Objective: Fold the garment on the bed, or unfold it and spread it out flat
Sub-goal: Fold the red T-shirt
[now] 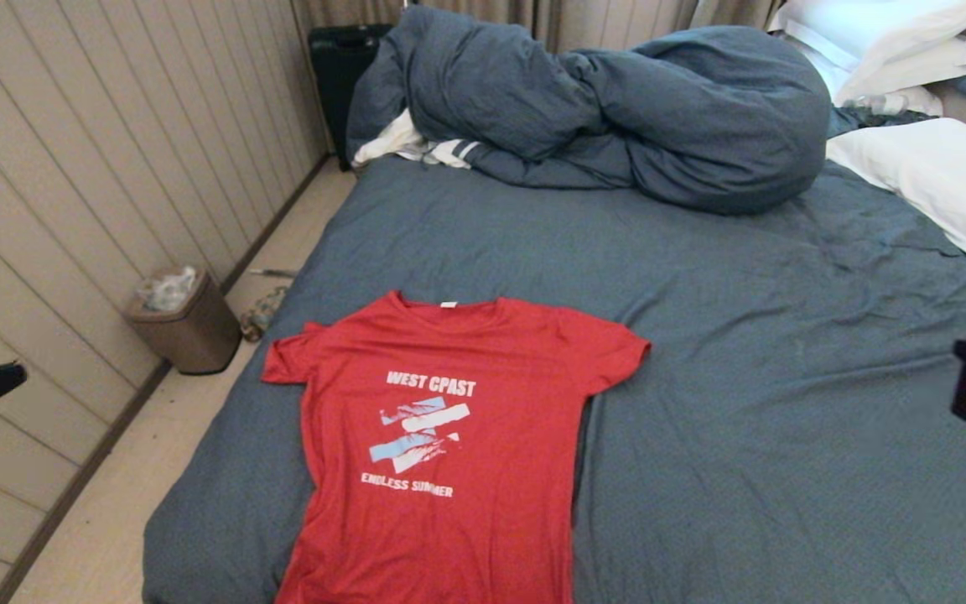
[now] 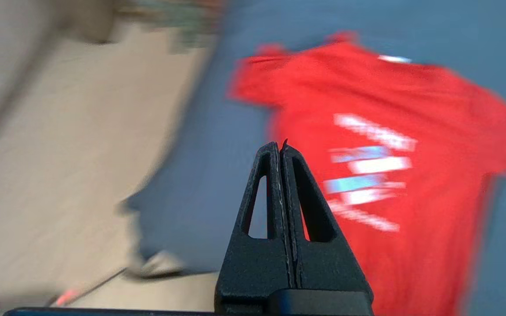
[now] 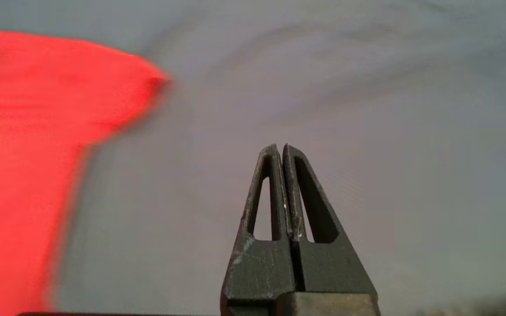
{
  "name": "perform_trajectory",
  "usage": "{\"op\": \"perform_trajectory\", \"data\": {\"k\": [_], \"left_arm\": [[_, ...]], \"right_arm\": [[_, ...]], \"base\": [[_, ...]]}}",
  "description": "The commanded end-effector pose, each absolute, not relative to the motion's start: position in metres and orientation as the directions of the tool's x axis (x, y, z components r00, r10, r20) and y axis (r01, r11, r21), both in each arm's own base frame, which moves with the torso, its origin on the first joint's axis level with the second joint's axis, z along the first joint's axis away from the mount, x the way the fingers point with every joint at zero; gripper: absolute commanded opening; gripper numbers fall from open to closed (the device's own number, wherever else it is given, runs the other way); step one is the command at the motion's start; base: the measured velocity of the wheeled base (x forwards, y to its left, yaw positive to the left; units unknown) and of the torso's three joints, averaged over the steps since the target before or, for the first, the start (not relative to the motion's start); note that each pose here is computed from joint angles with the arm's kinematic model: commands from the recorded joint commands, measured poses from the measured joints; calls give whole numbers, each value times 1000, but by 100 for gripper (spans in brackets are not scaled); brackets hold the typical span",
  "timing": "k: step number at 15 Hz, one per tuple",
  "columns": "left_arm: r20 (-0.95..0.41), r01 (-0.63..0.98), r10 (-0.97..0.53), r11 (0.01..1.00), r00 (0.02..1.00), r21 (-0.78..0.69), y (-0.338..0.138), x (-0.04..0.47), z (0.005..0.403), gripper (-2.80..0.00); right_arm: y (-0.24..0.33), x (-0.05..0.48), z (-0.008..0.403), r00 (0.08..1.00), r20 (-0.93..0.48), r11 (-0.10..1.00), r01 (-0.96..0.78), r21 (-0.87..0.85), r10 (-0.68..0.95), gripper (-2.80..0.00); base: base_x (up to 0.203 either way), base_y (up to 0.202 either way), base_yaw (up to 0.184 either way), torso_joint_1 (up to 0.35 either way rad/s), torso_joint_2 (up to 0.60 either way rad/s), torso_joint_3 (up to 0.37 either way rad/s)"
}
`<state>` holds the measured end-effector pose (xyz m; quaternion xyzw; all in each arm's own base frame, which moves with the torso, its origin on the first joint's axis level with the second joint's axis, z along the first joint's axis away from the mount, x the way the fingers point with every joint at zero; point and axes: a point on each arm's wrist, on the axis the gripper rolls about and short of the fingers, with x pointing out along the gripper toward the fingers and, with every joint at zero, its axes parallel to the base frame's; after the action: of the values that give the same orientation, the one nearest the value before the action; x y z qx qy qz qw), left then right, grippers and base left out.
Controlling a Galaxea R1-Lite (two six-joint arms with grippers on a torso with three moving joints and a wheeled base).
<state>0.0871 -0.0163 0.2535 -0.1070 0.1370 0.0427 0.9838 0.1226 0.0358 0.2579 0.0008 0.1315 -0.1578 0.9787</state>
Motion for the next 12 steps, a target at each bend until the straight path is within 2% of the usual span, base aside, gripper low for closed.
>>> {"op": "perform_trajectory", "data": {"k": [1, 7, 9, 12], "left_arm": [[-219, -182, 134, 959, 966, -217, -3, 44, 242, -280], [-263, -374, 316, 903, 911, -210, 11, -11, 191, -280], [-223, -370, 330, 914, 917, -167, 11, -27, 178, -280], [-254, -264, 221, 952, 942, -152, 7, -25, 146, -280]], "right_arm": [[9, 80, 250, 896, -189, 911, 412, 19, -402, -280], [-15, 8, 185, 713, -134, 718, 696, 11, -689, -280], [-14, -3, 172, 711, -117, 716, 698, -3, -694, -280], [-11, -13, 146, 779, -107, 783, 622, -4, -618, -280]], "base": [[0, 0, 0, 0, 0, 0], [0, 0, 0, 0, 0, 0], [0, 0, 0, 0, 0, 0], [0, 0, 0, 0, 0, 0]]}}
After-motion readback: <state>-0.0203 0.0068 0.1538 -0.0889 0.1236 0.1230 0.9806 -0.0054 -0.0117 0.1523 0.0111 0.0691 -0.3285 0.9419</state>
